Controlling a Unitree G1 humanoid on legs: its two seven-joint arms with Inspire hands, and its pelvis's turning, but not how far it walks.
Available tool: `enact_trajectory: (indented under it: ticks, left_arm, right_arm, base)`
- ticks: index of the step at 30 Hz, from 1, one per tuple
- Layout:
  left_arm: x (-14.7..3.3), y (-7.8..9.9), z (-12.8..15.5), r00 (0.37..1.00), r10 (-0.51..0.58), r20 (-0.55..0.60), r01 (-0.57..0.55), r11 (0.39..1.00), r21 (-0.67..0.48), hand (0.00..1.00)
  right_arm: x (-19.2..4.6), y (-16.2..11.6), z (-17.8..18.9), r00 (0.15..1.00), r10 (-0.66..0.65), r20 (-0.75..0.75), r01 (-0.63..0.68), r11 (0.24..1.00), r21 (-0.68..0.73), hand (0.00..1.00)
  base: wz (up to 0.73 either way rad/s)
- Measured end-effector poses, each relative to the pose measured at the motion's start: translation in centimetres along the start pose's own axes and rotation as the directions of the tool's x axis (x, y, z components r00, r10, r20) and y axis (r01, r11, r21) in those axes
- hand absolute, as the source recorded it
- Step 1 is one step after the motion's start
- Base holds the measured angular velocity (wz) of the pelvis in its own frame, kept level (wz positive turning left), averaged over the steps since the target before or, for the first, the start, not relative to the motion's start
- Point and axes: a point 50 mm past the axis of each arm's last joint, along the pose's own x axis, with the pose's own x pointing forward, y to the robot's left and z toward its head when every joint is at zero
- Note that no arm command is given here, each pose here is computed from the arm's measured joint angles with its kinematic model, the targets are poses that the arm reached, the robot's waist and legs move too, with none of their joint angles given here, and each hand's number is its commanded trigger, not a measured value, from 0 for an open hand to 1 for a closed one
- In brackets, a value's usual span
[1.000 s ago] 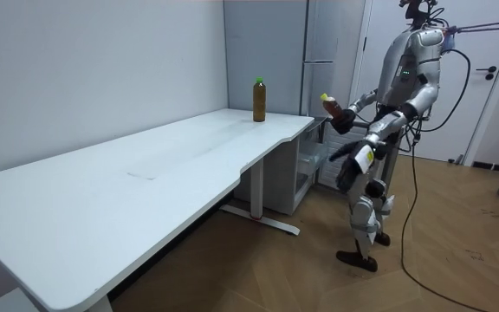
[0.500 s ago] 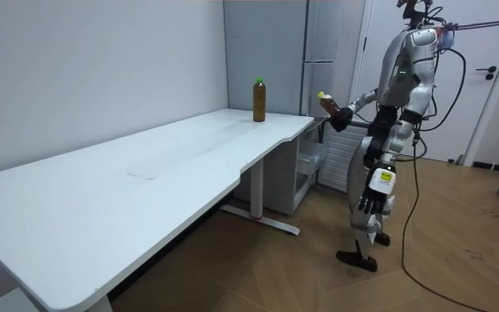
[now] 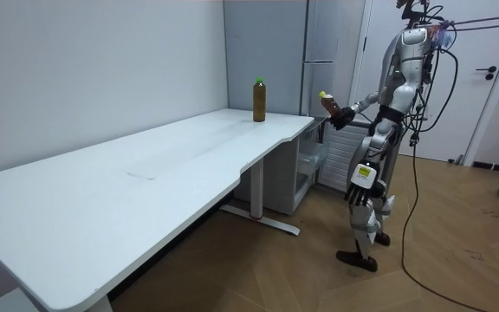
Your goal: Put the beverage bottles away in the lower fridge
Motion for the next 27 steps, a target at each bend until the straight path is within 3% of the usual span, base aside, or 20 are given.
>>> enact_trajectory:
  ticks: [8, 17, 27]
  left_arm:
    - [0.0, -0.2, -0.6, 0.998, -0.033, -0.047, 0.036, 0.998, 0.052, 0.00]
    - [0.0, -0.3, -0.8, 0.998, -0.029, -0.064, 0.033, 0.997, 0.069, 0.00]
    - [-0.2, -1.0, -2.3, 0.995, -0.044, -0.091, 0.049, 0.997, 0.062, 0.00]
  right_arm:
    - [-0.5, -1.2, 0.5, 0.993, -0.109, 0.035, 0.108, 0.994, 0.026, 1.00]
    - [-0.7, -1.8, 0.8, 0.962, -0.250, 0.113, 0.224, 0.953, 0.202, 1.00]
    - [-1.6, -3.2, 1.5, 0.885, -0.437, 0.157, 0.332, 0.833, 0.443, 1.00]
  base:
    - [-0.06]
    - [-0.02]
    - [-0.02]
